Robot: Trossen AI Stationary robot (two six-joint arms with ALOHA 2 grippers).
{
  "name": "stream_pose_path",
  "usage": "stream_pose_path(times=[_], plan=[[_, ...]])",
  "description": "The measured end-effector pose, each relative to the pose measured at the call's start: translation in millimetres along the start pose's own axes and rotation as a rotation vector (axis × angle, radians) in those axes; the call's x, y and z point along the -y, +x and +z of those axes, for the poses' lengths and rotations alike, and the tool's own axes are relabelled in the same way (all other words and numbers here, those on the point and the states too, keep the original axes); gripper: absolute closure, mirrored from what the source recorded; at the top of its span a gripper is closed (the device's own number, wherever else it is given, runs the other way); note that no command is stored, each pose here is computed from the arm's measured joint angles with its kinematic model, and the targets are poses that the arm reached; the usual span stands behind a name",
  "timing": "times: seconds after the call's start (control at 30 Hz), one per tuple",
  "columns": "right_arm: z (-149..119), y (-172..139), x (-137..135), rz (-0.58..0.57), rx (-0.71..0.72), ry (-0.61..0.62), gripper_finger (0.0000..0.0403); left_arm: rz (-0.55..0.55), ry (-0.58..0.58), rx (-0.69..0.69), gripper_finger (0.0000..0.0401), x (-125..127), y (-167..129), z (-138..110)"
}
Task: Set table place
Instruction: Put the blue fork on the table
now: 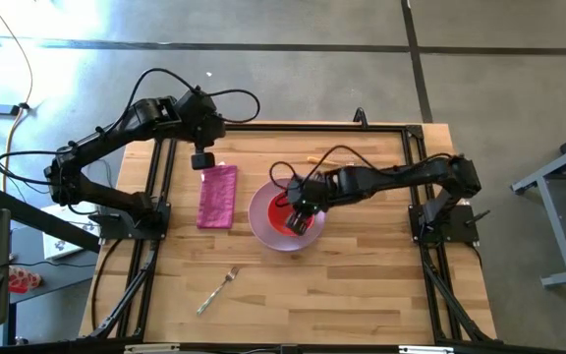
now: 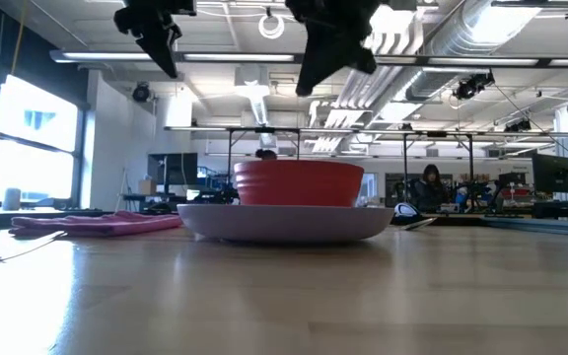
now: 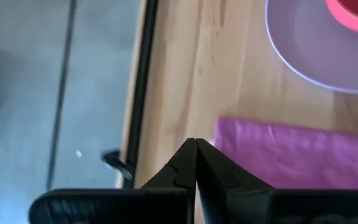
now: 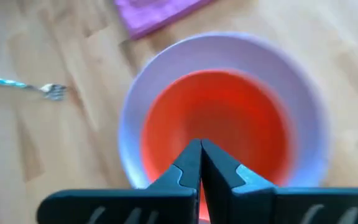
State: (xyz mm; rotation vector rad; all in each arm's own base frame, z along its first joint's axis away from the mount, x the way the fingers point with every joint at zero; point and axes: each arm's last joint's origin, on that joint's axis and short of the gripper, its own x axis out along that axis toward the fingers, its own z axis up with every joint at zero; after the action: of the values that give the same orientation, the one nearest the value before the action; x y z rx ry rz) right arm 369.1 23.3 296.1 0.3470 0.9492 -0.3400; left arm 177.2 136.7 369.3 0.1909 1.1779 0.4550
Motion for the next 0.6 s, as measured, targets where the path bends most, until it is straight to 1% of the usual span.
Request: stream_pose_path(times=[0.13,0.23,0.33,0.43,0.5,0.6], plan=[[9,-29,10,-0.158,-0.041,-0.047,0.0403,-0.046,-0.047,-0.081,0.0401,9,1,-7],[10,-46,21,-0.278,-0.098,-0.075,0.0403,-0.092,-0.074,-0.130,0.0401,30,6,-13],[12,-58,32,-0.363,-0.143,-0.099,0.0403,-0.141,-0.124,-0.180,0.0401,58,12,-26],[15,-66,39,-0.393,-0.171,-0.142,0.0403,-0.177,-0.208,-0.231,0.0401,93,19,-40],[19,-68,44,-0.392,-0.172,-0.179,0.0403,-0.214,-0.279,-0.262,0.0399,116,21,-51],[25,-71,50,-0.389,-0.173,-0.243,0.0403,-0.262,-0.355,-0.301,0.0389,147,24,-63]])
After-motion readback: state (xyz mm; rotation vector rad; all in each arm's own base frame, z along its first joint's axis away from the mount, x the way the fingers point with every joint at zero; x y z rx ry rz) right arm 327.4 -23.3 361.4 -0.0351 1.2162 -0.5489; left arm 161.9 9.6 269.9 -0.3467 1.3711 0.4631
